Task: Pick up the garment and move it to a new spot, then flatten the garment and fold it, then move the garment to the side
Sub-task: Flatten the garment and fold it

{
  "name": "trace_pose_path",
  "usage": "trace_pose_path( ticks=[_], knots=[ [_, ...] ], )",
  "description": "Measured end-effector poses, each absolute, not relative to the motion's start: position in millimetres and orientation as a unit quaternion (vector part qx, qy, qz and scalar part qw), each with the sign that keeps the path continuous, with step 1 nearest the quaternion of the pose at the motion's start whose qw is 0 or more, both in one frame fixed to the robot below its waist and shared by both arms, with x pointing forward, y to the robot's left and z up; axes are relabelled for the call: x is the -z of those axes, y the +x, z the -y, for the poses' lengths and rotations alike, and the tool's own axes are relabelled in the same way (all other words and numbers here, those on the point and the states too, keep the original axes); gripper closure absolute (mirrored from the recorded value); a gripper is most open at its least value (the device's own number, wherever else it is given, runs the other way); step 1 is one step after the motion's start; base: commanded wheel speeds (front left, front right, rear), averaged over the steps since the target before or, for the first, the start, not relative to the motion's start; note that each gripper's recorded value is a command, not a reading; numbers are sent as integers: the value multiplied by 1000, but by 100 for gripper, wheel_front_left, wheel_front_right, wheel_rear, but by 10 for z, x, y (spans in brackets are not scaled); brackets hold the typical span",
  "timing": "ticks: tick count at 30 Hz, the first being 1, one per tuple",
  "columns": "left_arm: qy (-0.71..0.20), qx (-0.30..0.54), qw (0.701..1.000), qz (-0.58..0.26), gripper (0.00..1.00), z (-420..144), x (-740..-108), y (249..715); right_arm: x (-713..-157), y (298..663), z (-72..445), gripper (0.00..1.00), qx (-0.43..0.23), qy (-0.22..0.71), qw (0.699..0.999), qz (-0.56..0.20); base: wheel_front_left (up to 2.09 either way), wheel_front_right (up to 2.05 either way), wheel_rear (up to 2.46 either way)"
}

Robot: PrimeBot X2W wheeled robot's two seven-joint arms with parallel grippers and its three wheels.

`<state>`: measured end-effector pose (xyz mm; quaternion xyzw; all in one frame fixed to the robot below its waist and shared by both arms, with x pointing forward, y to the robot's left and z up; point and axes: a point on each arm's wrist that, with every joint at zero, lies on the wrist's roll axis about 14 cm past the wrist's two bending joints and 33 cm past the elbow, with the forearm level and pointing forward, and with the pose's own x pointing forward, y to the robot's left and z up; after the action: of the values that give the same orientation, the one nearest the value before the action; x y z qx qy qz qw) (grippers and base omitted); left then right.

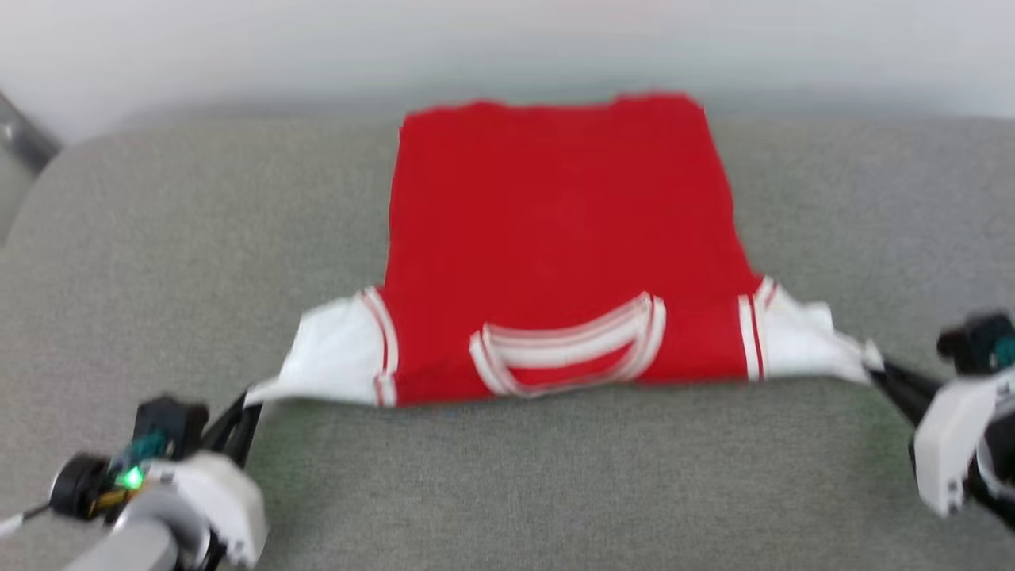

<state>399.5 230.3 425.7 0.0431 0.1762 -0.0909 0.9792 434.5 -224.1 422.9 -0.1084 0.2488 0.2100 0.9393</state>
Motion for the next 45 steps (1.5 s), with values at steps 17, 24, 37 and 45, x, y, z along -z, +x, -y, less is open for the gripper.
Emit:
trace_pose_path(
  ticks=[17,24,37,45],
  knots=[
    [28,73,962,-262,100,-2370,-3866,2765,-3798,2848,2472,100,-190,-29,909,-371,0,0,0],
    [15,72,959,-273,100,-2307,-3796,2659,-3753,2722,2506,100,-171,-9,909,-380,0,0,0],
    [18,78,965,-250,100,-2180,-3874,2714,-4577,3471,2685,0,-146,-57,954,-257,0,0,0],
    [30,86,970,-224,100,-2124,-4014,2879,-5700,4403,2438,0,-170,-120,967,-144,0,0,0]
  ],
)
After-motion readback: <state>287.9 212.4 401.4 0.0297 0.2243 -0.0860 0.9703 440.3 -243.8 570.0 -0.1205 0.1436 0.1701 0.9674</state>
